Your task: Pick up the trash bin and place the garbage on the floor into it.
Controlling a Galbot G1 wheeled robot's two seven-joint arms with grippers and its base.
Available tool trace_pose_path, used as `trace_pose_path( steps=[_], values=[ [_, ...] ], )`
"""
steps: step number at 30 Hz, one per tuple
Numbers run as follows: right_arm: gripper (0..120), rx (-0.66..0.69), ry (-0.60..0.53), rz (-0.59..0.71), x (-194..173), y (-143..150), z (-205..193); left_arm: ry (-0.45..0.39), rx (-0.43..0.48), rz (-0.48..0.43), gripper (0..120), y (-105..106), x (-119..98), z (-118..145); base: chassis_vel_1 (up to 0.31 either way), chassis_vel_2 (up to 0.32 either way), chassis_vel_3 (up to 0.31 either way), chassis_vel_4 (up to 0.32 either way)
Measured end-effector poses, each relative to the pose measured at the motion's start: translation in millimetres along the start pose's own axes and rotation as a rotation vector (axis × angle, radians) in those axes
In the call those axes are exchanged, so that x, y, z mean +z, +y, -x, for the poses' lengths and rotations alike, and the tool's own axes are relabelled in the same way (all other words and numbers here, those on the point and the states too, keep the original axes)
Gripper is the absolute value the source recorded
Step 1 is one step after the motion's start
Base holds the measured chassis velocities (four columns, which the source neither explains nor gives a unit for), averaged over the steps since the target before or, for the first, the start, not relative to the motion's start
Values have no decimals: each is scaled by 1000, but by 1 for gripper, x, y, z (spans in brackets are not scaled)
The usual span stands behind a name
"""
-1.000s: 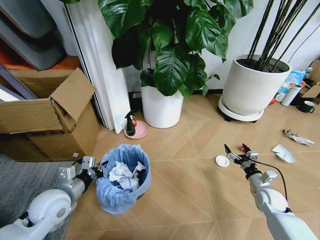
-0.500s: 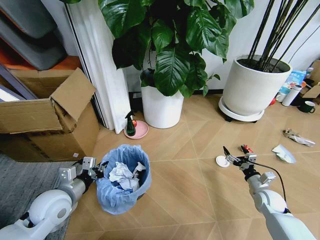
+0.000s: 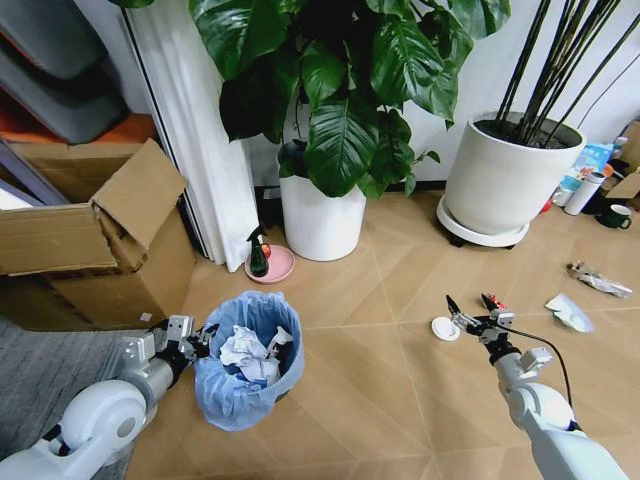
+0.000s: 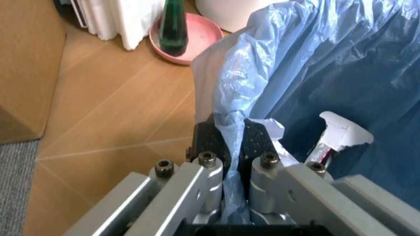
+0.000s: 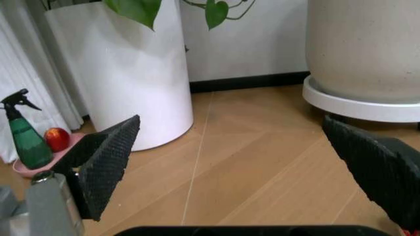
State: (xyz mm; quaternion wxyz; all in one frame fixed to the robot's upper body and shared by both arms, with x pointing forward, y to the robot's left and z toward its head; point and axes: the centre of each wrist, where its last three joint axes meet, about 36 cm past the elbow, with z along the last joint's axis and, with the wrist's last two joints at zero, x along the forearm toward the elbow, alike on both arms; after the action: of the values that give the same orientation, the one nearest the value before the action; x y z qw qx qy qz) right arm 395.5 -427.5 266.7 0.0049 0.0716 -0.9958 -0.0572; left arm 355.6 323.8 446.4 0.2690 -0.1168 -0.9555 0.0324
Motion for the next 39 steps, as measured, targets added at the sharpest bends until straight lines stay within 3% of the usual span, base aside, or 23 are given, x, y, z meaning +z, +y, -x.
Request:
trace_pose_path(
  steps=[9, 27, 39],
  values=[
    [100, -3, -4, 1, 0, 0, 0, 0, 0, 0, 0, 0, 0, 0, -125, -36, 135, 46],
    [100, -24, -3, -3, 3, -2, -1, 1, 2, -3, 0, 0, 1, 2, -229, -163, 220, 159],
    [100, -37, -8, -8, 6, -1, 1, -2, 1, -2, 0, 1, 0, 3, -187, -22, 190, 12]
  ],
)
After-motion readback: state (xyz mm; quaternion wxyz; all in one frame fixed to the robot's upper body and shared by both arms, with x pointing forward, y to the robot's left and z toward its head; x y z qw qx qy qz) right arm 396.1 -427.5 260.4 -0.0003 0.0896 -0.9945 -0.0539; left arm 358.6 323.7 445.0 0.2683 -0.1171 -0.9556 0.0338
